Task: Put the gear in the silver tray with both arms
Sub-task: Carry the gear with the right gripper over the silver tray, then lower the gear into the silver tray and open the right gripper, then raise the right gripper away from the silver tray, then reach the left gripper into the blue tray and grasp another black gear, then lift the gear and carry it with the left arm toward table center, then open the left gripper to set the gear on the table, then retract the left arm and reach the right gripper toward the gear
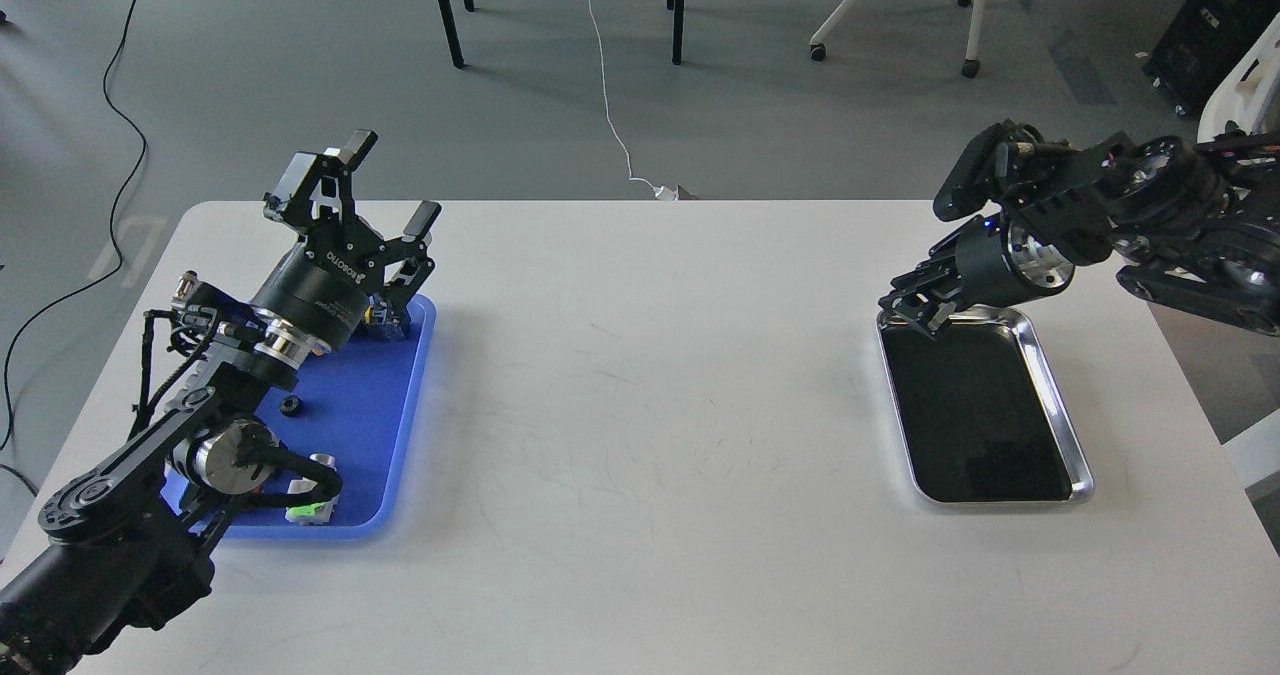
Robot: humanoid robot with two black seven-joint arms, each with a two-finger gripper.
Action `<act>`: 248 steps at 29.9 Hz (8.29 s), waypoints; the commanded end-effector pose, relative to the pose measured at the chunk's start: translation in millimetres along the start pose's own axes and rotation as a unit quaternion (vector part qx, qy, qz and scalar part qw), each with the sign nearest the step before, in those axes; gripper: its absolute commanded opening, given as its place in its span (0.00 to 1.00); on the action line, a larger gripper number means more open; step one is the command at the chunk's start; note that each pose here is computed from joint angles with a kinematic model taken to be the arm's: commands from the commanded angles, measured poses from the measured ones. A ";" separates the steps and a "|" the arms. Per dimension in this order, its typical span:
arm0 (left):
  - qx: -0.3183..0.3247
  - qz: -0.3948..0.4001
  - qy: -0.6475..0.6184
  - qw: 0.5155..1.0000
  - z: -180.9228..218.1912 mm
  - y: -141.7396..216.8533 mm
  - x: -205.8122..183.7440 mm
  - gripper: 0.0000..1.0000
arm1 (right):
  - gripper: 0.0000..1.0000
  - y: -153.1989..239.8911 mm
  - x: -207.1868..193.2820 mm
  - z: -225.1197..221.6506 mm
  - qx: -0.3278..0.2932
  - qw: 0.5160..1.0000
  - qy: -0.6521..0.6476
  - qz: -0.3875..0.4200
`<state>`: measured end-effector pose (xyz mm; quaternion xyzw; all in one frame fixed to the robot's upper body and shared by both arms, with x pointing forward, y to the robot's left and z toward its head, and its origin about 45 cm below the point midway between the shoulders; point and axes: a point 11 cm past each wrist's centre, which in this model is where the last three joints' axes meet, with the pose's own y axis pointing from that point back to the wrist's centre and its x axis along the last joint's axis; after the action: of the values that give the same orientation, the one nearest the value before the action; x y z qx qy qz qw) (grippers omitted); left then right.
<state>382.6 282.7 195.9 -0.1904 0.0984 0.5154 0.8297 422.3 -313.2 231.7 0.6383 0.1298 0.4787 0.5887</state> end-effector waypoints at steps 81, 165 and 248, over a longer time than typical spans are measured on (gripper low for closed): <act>0.378 -0.343 -0.726 0.461 19.3 99.7 93.1 0.98 | 0.97 -57.1 -55.9 -87.3 0.248 0.415 -0.795 0.367; 0.185 -0.583 -0.691 0.385 -98.9 -76.4 -181.4 0.18 | 0.97 -37.0 -76.3 -38.1 0.210 0.337 -0.818 0.417; 0.010 0.024 -0.048 0.999 19.9 12.6 19.7 0.98 | 0.99 -34.4 42.9 -113.4 0.214 0.934 -0.241 0.151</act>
<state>379.5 311.1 203.7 -0.1443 0.0602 0.5410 0.8264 373.2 -216.8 202.2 0.8929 -0.1129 0.2860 0.3290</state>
